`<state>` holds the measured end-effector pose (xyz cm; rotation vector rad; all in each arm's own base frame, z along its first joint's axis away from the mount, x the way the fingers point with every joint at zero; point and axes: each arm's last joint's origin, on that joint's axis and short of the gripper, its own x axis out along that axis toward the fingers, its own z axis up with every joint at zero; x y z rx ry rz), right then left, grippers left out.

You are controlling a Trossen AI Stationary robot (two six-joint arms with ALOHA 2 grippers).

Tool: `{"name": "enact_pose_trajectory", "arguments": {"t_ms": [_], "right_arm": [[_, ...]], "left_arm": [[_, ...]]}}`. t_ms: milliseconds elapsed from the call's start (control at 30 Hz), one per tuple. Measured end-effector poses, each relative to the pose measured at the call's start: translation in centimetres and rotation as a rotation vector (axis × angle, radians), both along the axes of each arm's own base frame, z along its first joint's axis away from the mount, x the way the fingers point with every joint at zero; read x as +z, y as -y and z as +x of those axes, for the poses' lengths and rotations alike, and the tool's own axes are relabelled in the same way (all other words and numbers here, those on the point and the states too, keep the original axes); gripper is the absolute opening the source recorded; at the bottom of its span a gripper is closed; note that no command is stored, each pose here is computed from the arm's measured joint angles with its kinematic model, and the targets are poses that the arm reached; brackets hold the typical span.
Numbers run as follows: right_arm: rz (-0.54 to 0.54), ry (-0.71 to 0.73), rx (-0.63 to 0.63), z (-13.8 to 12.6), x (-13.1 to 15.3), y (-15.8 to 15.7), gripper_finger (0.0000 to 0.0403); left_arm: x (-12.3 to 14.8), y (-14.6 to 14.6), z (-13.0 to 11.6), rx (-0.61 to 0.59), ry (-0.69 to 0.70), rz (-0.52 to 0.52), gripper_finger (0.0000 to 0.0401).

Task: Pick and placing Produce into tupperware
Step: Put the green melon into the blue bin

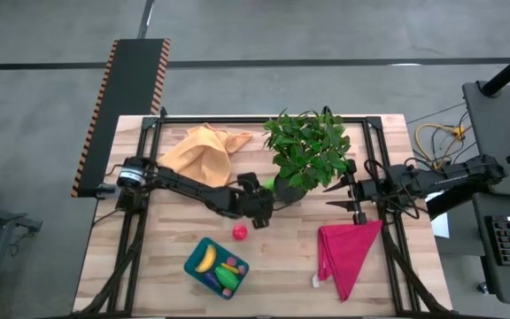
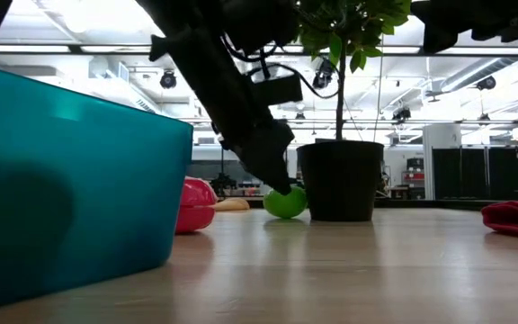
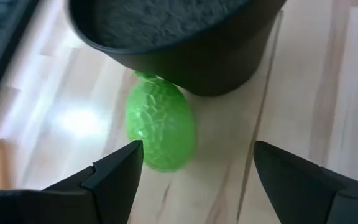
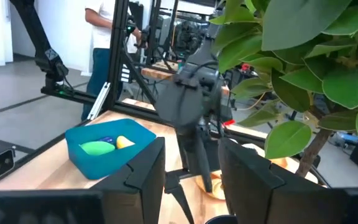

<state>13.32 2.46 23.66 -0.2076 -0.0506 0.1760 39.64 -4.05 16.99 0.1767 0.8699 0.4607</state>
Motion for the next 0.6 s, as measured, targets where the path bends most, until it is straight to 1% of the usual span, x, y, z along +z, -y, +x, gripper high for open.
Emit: {"name": "enact_pose_trajectory", "arguments": {"t_ms": [100, 267, 400, 533, 600], "right_arm": [[-0.003, 0.001, -0.001, 0.0, 0.0, 0.0, 0.0143], [-0.01, 0.001, -0.002, 0.0, 0.0, 0.0, 0.0148], [-0.01, 0.001, -0.003, 0.0, 0.0, 0.0, 0.0147], [-0.003, -0.002, -0.025, 0.0, 0.0, 0.1, 0.0142], [-0.002, -0.002, -0.027, 0.0, 0.0, 0.1, 0.0139]], "left_arm": [[-0.1, -0.8, 0.1, -0.021, -0.013, -0.031, 0.029], [-0.1, -1.7, 0.2, -0.009, -0.017, -0.03, 0.029], [0.0, -2.1, 0.5, -0.035, -0.004, -0.027, 0.029], [0.2, -3.0, 0.9, -0.063, 0.028, -0.09, 0.029], [0.2, -3.6, 0.9, -0.058, 0.032, -0.101, 0.029]]}}
